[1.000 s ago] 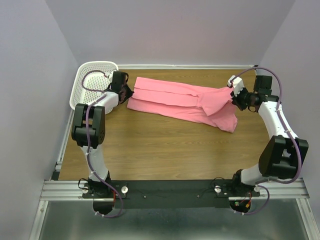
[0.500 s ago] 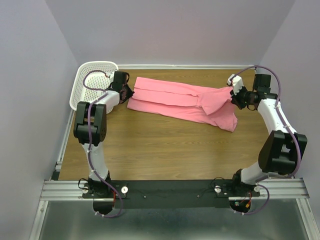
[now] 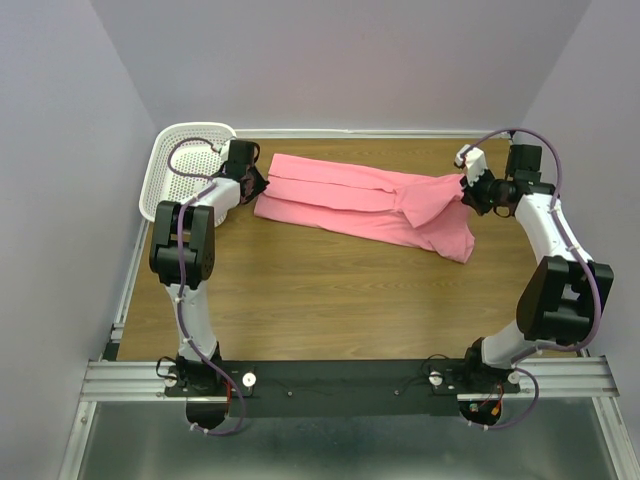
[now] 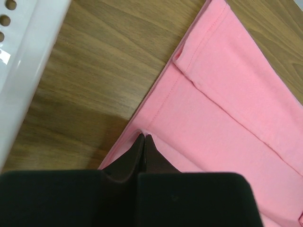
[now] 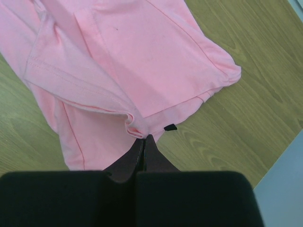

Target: Fold and stack the t-shirts

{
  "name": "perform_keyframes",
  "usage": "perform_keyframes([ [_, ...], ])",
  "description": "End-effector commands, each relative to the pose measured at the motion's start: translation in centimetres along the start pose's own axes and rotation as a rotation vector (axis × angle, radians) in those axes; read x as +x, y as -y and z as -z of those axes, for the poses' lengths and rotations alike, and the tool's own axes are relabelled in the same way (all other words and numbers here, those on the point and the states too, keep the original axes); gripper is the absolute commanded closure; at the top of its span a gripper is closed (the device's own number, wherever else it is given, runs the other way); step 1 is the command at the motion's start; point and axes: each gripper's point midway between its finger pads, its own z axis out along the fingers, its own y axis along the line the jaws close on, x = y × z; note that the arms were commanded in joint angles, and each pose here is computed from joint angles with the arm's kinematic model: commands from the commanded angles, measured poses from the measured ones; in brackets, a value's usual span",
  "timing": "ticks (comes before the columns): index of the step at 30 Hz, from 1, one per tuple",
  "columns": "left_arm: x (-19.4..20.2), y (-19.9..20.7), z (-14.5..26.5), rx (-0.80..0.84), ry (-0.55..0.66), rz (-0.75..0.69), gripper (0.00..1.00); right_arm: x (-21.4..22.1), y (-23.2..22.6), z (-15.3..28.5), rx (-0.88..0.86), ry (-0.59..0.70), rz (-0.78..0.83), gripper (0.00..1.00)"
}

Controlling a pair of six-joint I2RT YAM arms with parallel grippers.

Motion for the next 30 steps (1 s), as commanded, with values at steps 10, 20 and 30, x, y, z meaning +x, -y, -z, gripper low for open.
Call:
perform_keyframes([
  [10,-0.8,0.0,-1.3,-0.014,0.009,-0.023,1.00,-1.3,1.5,-0.4,0.010,0.039,-0.016,1.00],
  [20,-0.7,0.2,-1.8,-0.008,-0.002,-0.032,0.99,-1.9,2.5,-1.3,-0.002,0.054,-0.032,0.99],
  [30,-0.7,0.2,-2.3,-0.011,-0.005,-0.043,0.98,-2.2,3.4,-2.3,-0.007,0.057,-0.043,0.99],
])
